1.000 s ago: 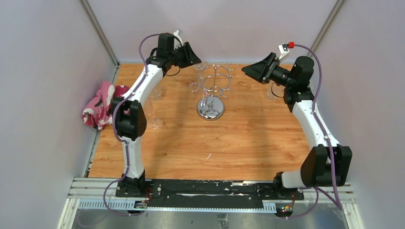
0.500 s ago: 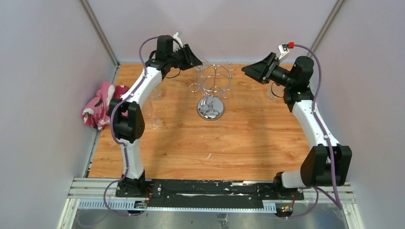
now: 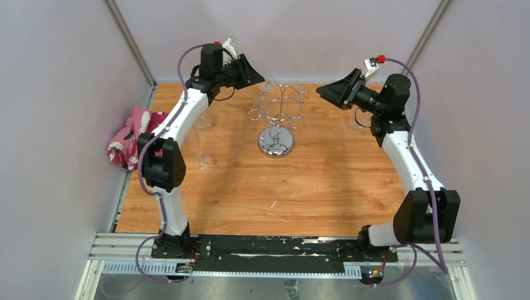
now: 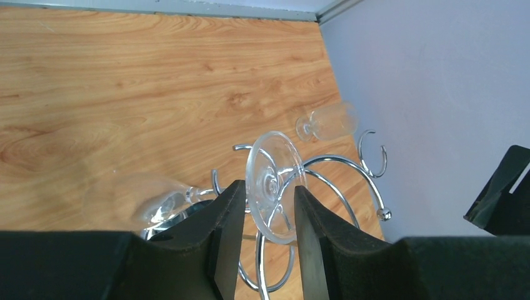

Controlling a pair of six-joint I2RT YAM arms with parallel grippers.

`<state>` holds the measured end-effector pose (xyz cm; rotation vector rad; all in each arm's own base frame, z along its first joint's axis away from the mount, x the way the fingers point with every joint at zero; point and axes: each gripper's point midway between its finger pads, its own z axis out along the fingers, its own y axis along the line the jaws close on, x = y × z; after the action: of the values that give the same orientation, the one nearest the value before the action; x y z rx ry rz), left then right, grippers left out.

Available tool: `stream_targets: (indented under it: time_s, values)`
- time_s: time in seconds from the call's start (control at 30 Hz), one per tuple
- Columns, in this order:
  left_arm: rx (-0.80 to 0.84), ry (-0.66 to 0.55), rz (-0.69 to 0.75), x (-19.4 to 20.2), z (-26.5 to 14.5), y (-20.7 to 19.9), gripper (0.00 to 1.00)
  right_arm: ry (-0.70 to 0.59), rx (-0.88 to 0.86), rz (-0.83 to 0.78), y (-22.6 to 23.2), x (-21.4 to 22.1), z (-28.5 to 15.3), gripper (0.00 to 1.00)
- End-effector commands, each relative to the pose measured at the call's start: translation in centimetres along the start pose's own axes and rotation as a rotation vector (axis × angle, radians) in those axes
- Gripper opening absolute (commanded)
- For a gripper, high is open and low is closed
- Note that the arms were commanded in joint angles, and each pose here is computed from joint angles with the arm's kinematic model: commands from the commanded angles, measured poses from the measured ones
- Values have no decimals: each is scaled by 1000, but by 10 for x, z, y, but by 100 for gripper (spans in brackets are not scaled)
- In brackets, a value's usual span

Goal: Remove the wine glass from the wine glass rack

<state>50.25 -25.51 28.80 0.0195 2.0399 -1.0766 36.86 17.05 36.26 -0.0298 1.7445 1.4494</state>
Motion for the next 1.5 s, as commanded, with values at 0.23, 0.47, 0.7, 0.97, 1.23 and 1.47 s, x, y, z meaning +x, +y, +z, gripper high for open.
stream_targets:
  time_s: [0.23, 0.47, 0.7, 0.97, 1.23, 1.47]
  values:
    - [102, 26, -17, 11, 2, -15, 37, -16, 4, 17, -11, -8, -10, 71]
    - [96, 26, -21, 13, 2, -14, 31, -22, -4, 31, -13, -8, -9, 71]
    - [74, 11, -46, 12, 6, -9, 37, -27, -20, 22, -9, -9, -10, 71]
    - [83, -17, -65, 7, 9, -10, 38, -29, -25, 26, -8, -9, -9, 71]
    - [81, -29, -83, 5, 16, -6, 37, -30, -32, 29, -8, -9, -10, 71]
    - [81, -19, -102, 9, 26, 2, 37, -30, -30, 35, -11, -9, -10, 70]
